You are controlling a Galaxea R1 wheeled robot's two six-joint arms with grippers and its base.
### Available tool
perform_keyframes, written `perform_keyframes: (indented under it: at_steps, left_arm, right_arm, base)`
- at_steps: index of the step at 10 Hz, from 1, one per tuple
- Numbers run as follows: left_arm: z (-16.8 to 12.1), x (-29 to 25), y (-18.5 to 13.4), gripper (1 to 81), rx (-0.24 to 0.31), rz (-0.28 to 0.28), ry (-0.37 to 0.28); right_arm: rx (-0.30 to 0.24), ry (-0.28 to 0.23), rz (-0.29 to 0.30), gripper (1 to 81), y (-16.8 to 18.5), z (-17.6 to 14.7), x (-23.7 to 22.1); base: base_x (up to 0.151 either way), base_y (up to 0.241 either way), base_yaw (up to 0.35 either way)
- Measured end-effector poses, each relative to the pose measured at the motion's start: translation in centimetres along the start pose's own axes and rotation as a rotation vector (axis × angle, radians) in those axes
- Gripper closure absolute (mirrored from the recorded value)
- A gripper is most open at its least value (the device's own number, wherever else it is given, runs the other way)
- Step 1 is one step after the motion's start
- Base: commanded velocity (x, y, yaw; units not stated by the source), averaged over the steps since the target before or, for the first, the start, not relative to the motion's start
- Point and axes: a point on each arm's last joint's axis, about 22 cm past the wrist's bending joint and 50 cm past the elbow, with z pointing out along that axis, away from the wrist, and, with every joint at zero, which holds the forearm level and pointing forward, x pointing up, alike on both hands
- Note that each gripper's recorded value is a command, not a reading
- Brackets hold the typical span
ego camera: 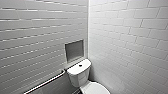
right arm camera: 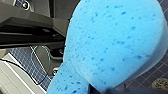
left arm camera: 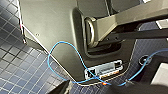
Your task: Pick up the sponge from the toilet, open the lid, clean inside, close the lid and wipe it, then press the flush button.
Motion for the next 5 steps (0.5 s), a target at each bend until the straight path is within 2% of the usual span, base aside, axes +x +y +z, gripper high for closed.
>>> perform_keyframes:
  at_steps: [2, 3, 5]
  left_arm:
    - [0.2, 0.1, 0.3, 1.0, 0.003, -0.001, 0.000]
    - [0.3, 0.1, 0.5, 1.0, 0.001, -0.001, 0.000]
    - [0.3, 0.1, 0.5, 1.0, 0.002, -0.001, 0.000]
  right_arm:
    - [-0.036, -0.031, -0.006, 81.1, 0.1, 0.7, -0.8]
    - [-0.065, -0.047, -0.048, 81.1, 0.7, 0.8, -0.8]
    - [-0.109, -0.074, -0.182, 81.1, 2.4, 0.6, -0.1]
  base:
    - [0.000, 0.000, 0.000]
    - [0.000, 0.000, 0.000]
    - [0.000, 0.000, 0.000]
